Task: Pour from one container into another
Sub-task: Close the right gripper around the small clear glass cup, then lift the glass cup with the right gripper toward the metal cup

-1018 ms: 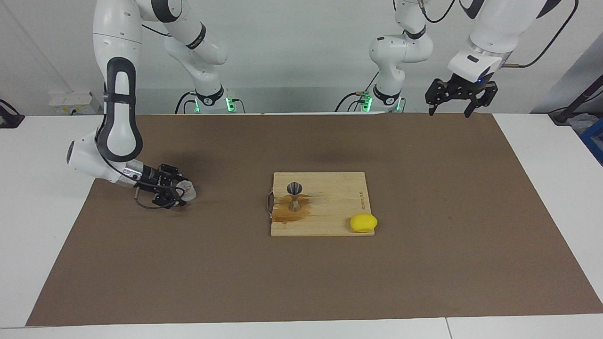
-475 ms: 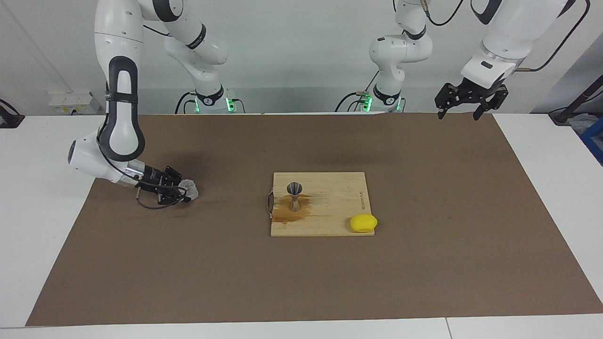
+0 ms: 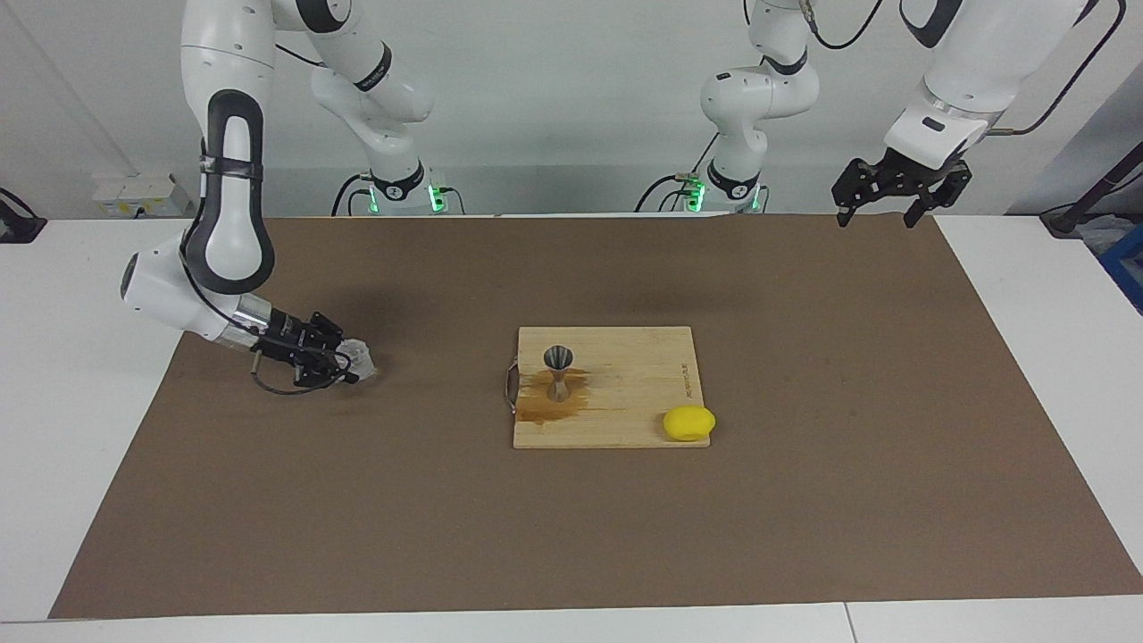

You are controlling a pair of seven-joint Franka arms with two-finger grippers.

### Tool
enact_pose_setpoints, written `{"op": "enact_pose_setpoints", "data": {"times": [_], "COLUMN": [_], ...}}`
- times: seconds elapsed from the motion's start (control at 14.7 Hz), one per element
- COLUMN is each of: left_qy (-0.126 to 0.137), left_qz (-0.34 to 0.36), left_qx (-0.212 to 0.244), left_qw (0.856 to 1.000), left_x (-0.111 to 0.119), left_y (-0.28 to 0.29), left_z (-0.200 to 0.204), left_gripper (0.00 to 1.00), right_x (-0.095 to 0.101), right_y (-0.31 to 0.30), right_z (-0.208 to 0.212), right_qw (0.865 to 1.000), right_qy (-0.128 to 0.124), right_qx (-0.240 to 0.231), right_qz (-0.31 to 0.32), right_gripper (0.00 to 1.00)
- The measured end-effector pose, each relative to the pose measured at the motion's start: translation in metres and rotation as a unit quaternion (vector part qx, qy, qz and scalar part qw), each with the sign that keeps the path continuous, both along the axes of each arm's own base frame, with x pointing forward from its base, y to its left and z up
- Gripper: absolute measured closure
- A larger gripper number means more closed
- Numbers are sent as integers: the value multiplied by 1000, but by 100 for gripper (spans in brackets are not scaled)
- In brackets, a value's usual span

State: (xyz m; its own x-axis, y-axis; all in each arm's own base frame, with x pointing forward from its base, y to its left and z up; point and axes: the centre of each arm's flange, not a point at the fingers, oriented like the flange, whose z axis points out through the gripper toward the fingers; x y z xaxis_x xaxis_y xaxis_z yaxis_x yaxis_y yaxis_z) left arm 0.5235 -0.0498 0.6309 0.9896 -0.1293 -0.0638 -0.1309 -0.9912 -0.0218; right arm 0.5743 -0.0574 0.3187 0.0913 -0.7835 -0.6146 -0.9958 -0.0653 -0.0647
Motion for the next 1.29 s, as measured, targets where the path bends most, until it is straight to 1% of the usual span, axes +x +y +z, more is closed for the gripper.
{"op": "enact_pose_setpoints", "data": {"times": [0.14,0.41,0.61,0.81,1.09,1.29], "left_qy": [1,1,1,1,1,1], "left_qz": [0,0,0,0,0,0], "left_qx": [0,0,0,0,0,0], "left_qw": [1000,1000,1000,1000,1000,1000], "left_x": [0,-1,-1,-1,-1,-1], "left_y": [0,0,0,0,0,0], "left_z": [-1,-1,-1,-1,-1,-1], "left_gripper": [0,0,0,0,0,0], "right_x": [11,32,43,49,58,63], "right_y": [23,70,103,134,172,194], "right_z": [15,43,65,82,99,104], "right_qw": [1000,999,998,997,994,993], "right_qy": [7,10,16,11,17,13], "right_qx": [-2,-15,-37,-48,-88,-91], "right_qz": [-11,-37,-45,-56,-65,-74], "right_gripper": [50,50,50,50,50,50]}}
